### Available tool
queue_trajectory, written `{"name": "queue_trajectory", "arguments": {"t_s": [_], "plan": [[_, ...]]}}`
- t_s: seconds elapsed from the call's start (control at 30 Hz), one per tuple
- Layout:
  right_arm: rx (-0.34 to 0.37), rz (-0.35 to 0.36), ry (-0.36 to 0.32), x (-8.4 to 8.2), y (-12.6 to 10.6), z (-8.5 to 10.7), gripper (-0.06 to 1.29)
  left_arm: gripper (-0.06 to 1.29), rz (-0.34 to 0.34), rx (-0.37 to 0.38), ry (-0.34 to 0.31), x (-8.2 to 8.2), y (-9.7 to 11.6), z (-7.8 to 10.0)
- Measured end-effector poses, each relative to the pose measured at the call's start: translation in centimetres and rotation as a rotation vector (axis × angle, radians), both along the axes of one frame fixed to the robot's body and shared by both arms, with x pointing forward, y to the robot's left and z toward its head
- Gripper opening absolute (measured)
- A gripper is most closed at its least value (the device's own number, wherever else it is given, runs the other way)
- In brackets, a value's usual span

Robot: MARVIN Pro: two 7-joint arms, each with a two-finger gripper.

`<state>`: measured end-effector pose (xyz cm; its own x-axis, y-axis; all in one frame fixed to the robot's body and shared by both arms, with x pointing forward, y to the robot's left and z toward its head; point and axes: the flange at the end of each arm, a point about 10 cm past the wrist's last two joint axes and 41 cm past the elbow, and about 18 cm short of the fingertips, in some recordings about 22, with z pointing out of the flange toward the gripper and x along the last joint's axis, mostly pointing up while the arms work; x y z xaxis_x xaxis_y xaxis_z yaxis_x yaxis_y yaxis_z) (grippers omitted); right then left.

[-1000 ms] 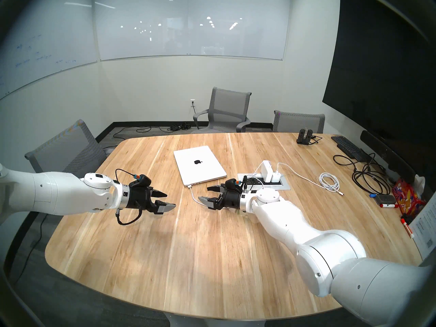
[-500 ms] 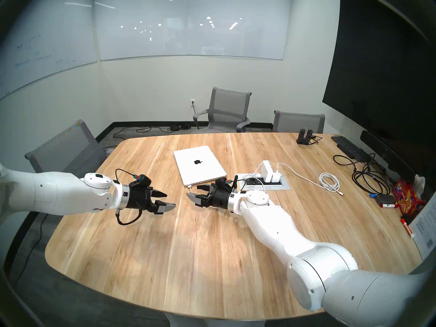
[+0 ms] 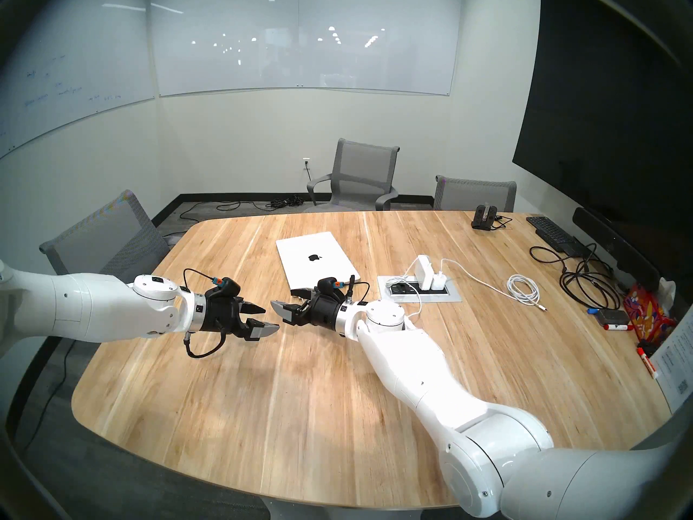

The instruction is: Plug the charging cable into the port of a MacBook

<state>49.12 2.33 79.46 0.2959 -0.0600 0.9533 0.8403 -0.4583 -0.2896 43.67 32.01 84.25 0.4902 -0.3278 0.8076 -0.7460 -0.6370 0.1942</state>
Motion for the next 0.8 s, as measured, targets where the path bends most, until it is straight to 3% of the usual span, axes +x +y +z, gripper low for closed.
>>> {"name": "queue_trajectory", "arguments": {"t_s": [0.43, 0.8], "plan": [[-0.063, -0.215, 0.032, 0.2, -1.6, 0.3, 1.20, 1.25, 0.000, 0.000, 0.000, 0.0, 0.0, 0.0], [-0.094, -0.221, 0.012, -1.3, 0.4, 2.0, 1.20, 1.25, 0.000, 0.000, 0.000, 0.0, 0.0, 0.0]]}}
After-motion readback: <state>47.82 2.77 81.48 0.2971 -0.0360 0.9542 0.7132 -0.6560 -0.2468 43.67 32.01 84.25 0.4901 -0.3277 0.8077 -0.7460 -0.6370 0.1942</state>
